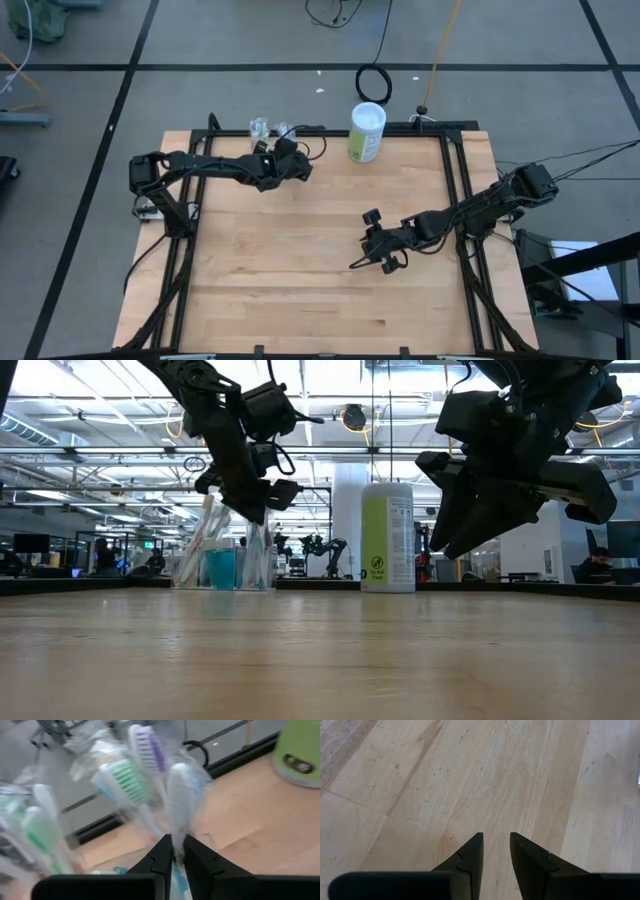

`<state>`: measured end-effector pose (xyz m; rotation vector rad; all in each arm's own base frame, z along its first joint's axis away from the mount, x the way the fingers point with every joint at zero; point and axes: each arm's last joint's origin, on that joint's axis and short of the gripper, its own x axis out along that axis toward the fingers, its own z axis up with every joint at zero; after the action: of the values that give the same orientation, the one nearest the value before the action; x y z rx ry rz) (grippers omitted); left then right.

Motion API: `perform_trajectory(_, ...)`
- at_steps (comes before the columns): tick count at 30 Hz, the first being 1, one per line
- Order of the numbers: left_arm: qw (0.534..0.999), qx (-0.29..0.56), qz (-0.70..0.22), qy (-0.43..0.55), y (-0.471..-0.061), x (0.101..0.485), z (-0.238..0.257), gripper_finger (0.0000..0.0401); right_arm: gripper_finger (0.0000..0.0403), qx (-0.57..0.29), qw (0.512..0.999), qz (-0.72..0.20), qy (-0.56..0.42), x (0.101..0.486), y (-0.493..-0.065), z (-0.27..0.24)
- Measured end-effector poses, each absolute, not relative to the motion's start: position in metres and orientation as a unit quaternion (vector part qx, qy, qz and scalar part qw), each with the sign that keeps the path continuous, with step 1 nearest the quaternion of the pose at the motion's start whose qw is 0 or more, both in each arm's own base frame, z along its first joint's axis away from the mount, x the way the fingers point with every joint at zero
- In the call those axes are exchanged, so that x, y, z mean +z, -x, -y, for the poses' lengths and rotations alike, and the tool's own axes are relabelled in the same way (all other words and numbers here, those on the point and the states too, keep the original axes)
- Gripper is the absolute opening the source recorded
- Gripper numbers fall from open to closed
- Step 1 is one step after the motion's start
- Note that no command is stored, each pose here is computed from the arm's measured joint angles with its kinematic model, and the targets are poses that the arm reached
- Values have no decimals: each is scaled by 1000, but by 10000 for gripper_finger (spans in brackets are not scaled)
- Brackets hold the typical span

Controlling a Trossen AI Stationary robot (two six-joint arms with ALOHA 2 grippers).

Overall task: Pick & Place toothbrushing station
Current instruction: Put the blue toothbrush into the transparent organizer, then return to Home Position

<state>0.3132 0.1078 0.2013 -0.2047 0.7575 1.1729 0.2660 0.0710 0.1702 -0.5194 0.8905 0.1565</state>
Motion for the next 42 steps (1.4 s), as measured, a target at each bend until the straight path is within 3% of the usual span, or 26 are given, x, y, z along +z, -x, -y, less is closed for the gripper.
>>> perform_trajectory(5, 747, 553, -366, 54, -309, 200, -111, 74, 86, 75, 867, -425, 248, 170, -266, -71)
perform_trajectory(14, 720, 578, -378, 73, -300, 196, -112, 139, 86, 76, 867, -425, 248, 170, -266, -71)
perform_trajectory(25, 711, 573, -403, 67, -294, 198, -108, 145, 86, 76, 867, -426, 248, 170, -266, -71)
perform_trajectory(42, 748, 551, -361, 81, -268, 250, -92, 145, 86, 75, 868, -424, 247, 170, -266, -71)
